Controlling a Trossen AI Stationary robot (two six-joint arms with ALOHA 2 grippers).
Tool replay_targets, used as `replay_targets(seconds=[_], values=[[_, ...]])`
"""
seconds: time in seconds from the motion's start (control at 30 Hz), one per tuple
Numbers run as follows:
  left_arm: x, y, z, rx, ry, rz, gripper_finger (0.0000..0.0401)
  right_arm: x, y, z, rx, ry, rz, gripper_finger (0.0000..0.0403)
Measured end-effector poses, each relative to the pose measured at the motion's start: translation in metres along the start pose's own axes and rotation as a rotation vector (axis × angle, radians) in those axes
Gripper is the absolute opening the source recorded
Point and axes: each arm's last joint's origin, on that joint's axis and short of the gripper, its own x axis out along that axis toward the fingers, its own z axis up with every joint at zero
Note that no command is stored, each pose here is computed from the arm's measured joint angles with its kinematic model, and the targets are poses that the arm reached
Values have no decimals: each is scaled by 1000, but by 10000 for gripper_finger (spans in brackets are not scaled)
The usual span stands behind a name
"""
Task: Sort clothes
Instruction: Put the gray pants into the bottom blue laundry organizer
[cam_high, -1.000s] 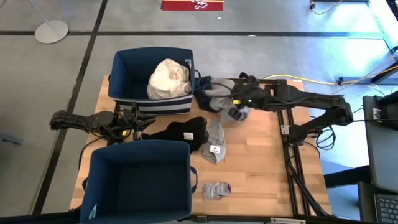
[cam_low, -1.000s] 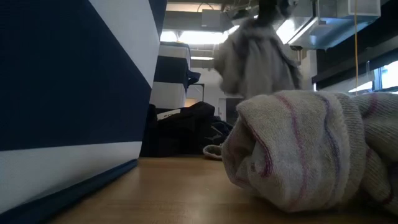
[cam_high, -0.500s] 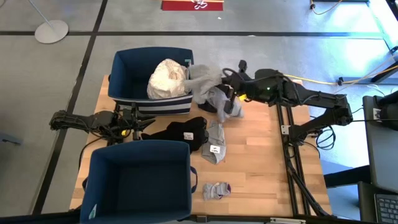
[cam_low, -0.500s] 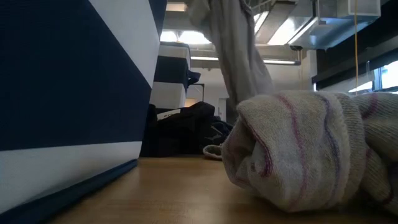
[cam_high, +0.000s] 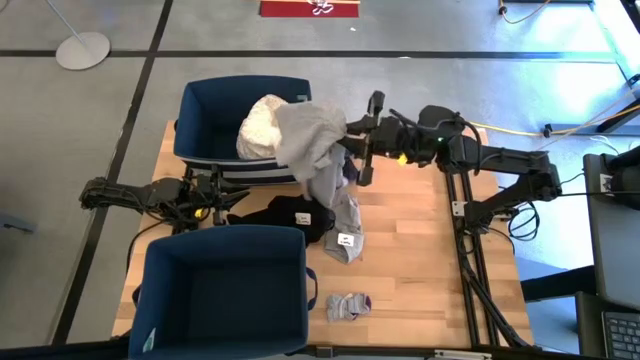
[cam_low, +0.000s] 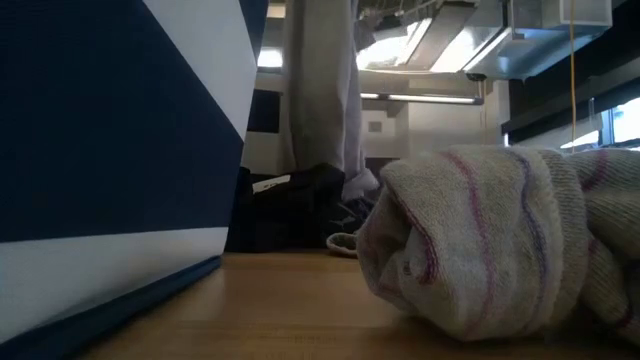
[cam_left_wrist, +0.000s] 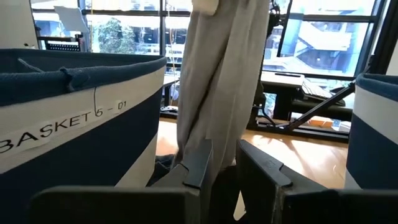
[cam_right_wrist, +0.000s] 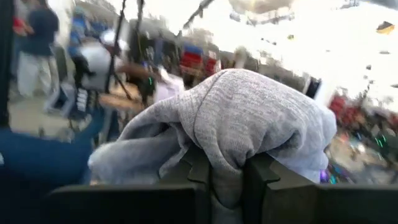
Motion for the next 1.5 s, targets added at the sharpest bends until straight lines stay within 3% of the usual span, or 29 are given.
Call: replay_targets(seconds=[0.27,0.53,0.73,1.2,1.33,1.5], values=[[0,0,0,4,1,0,60,15,8,-4,107,-119,167,42],[0,0,0,9,3,2,60,45,26,-31,227,-137,342,42],[0,0,0,9,3,3,60,68,52,-49,244,-93,474,42],[0,0,0,10,4,4,60,85,113,-115,146,239,704,42],[0,0,0,10,4,3,60,83,117,-129,130,341,726,42],[0,0,0,10,4,3,60,84,118,-138,109,423,651,64]])
